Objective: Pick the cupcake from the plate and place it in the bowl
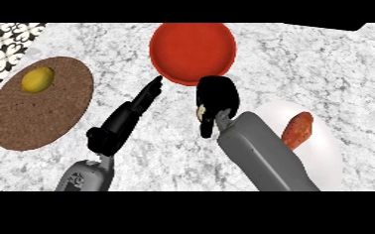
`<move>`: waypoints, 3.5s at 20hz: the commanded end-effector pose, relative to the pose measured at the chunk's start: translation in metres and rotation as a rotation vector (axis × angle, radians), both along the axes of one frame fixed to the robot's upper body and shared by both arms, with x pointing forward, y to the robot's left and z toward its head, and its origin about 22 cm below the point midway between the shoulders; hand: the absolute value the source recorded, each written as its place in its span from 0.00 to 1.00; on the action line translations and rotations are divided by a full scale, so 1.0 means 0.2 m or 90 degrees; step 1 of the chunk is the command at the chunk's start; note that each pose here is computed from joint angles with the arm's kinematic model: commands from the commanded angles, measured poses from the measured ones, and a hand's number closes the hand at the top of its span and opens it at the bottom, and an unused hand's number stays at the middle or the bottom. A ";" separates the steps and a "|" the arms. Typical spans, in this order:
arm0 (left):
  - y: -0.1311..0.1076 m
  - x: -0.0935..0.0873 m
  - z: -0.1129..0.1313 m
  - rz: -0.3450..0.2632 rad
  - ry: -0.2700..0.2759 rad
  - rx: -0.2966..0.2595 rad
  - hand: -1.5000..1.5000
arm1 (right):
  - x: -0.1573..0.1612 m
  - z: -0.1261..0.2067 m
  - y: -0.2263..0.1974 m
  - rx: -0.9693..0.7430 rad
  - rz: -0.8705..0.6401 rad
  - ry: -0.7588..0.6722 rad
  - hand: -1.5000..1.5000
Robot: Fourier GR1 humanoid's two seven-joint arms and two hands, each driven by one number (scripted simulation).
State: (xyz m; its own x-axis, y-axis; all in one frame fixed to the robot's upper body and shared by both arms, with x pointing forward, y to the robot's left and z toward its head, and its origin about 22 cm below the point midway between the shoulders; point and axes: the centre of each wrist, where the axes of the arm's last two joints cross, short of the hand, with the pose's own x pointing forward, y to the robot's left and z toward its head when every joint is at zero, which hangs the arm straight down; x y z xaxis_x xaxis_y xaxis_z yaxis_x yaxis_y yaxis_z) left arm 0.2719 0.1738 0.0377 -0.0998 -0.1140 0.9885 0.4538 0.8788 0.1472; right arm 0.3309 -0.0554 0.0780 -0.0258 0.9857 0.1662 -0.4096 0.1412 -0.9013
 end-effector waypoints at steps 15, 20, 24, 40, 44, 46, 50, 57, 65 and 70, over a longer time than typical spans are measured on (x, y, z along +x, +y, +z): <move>-0.07 0.04 0.01 -0.027 0.013 0.008 0.50 | 0.06 0.63 0.50 0.094 -0.202 -0.429 1.00; -0.07 0.07 0.03 -0.017 0.008 0.005 0.50 | 0.12 0.66 0.50 0.152 -0.263 -0.444 1.00; -0.01 0.08 0.03 -0.002 0.000 0.005 0.50 | 0.20 0.64 0.51 0.099 -0.286 -0.452 1.00; -0.01 0.05 0.03 0.015 -0.009 0.006 0.50 | 0.48 0.34 0.23 0.007 -0.377 -0.298 1.00; 0.03 0.04 0.01 0.016 -0.009 -0.004 0.50 | 0.50 0.27 0.15 0.130 -0.380 -0.238 0.00; -0.03 0.05 0.06 0.020 -0.007 0.000 0.50 | 0.48 0.21 0.15 0.139 -0.336 -0.260 0.00; 0.02 0.00 0.07 0.023 0.003 -0.011 0.50 | 0.52 0.28 0.15 0.188 -0.324 -0.322 0.00; 0.07 0.03 0.00 0.041 0.014 -0.004 0.50 | 0.53 0.37 0.18 0.324 -0.403 -0.460 0.00; 0.18 0.00 -0.03 0.087 0.012 -0.002 0.50 | 0.53 0.24 0.07 0.425 -0.504 -0.476 0.00; 0.19 -0.05 -0.05 0.094 0.019 0.007 0.50 | 0.53 0.16 -0.25 0.441 -0.536 -0.525 0.00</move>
State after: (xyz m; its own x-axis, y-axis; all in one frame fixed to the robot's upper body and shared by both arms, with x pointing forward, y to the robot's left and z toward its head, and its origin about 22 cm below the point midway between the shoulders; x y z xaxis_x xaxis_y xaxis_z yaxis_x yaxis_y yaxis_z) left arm 0.2671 0.2083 0.0311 -0.0591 -0.1289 0.9899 0.3365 0.9310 0.1414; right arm 0.4395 -0.0700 0.1225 0.2196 0.5267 0.8212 0.5630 0.6191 -0.5475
